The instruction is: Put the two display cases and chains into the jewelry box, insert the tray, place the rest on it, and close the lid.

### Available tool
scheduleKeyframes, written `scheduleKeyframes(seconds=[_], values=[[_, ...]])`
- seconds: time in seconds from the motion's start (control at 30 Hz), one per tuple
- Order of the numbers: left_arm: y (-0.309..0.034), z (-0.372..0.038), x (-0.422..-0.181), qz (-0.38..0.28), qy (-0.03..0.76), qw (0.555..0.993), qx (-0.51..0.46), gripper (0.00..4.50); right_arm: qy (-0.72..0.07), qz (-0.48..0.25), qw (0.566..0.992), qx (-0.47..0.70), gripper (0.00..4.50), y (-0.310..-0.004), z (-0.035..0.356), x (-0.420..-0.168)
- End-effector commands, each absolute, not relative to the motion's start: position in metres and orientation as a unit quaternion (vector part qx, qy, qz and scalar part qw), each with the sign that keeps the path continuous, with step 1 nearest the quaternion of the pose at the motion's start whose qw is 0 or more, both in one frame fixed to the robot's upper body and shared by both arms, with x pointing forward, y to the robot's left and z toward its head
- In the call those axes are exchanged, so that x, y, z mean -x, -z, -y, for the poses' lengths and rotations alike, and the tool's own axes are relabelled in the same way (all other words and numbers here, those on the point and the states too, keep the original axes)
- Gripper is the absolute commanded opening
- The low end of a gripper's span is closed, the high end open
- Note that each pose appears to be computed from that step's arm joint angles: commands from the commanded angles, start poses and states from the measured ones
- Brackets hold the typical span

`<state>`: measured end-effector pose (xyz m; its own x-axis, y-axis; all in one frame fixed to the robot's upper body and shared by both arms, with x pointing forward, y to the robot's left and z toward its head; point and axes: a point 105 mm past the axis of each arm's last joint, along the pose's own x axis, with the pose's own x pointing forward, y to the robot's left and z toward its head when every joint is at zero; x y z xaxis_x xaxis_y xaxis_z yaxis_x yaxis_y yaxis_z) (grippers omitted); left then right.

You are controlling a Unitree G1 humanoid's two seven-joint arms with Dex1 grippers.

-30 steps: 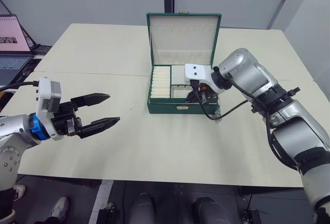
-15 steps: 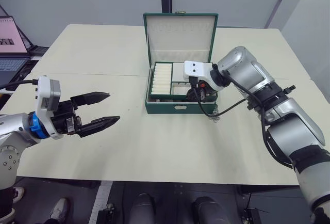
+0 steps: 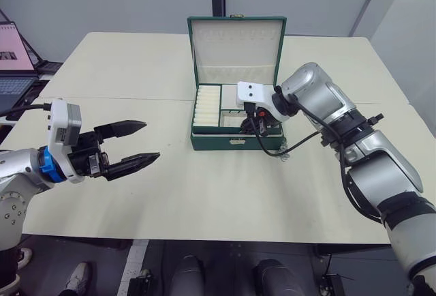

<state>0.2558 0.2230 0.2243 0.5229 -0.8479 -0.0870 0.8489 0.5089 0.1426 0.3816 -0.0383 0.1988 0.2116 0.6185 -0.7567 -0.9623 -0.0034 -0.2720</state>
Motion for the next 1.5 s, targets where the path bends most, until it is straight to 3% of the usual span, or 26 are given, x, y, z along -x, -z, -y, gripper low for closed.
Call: scheduleKeyframes(seconds=[0.03, 1.5], values=[[-0.235, -0.220, -0.253, 0.008, 0.495, 0.863, -0.102, 4.50, -0.588, -0.188, 0.677, 0.402, 0.03, -0.216, 0.035, -0.380], [-0.233, -0.215, -0.258, 0.008, 0.499, 0.860, -0.106, 4.50, -0.603, -0.204, 0.666, 0.388, 0.03, -0.207, 0.034, -0.375]])
